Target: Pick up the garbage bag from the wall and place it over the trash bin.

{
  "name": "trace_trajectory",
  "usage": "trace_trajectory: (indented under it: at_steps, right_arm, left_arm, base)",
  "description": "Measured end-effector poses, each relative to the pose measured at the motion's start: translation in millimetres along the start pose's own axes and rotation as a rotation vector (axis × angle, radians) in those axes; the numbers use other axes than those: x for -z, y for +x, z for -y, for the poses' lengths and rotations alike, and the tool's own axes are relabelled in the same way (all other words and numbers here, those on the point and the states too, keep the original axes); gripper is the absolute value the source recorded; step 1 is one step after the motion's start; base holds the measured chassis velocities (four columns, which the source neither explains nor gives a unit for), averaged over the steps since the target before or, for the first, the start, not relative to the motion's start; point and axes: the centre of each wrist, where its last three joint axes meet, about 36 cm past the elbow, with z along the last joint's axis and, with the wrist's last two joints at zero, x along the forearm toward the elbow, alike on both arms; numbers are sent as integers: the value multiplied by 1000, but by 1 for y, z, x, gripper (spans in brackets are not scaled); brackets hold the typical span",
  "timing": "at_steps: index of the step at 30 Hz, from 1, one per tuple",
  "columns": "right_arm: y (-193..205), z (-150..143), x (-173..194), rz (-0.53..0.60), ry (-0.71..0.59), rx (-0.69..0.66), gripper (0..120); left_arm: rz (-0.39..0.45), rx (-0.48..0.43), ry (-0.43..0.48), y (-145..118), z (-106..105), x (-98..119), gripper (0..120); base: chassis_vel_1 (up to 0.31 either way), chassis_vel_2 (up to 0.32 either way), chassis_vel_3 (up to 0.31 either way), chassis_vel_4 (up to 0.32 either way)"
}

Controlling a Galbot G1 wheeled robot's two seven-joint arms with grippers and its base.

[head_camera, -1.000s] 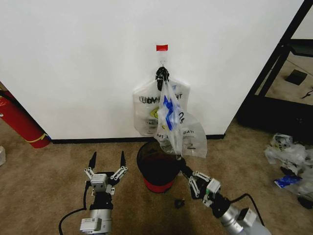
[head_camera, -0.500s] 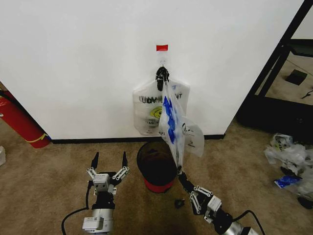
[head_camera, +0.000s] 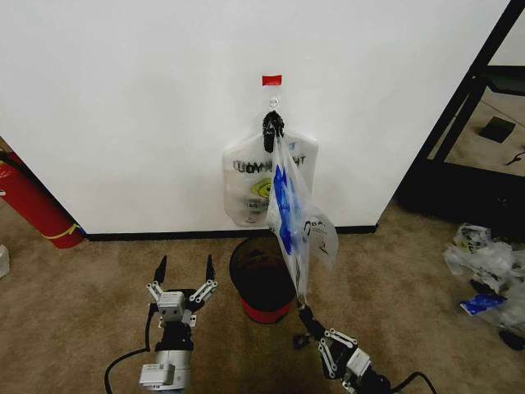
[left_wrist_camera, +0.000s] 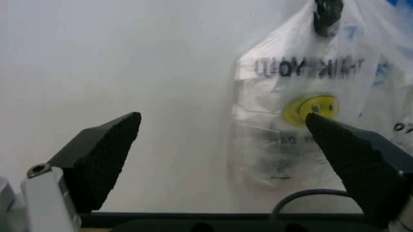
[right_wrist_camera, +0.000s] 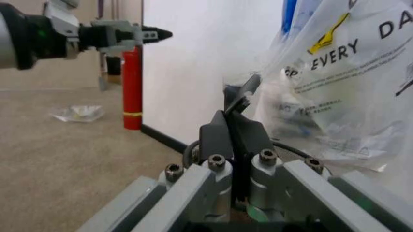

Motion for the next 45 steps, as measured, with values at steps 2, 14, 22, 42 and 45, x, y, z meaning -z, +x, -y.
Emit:
trace_trajectory:
  at_steps: [2,14,22,42,45]
  right_arm:
    - [-3,0,-1,5,2,-17,0]
    - [-36,19,-6,27,52,-85,0]
    - [-46,21,-9,25,80,-97,0]
    - [-40,18,-12,15,68,-115,0]
    - [-40,17,-14,13,63,-116,0]
  left_arm:
    - [-13,-14,29,-2,1,6,100]
    - [-232,-353,342,-82,-8,114,100]
    - [-403,-546,450,-144,17,156,100]
    - [-524,-399,480,-229,29,119,89]
    - [-546,-389,511,-226,32,115,83]
  base:
    - [0,0,0,0]
    - [0,0,0,0]
    - [0,0,0,0]
    - [0,0,0,0]
    - [0,0,0,0]
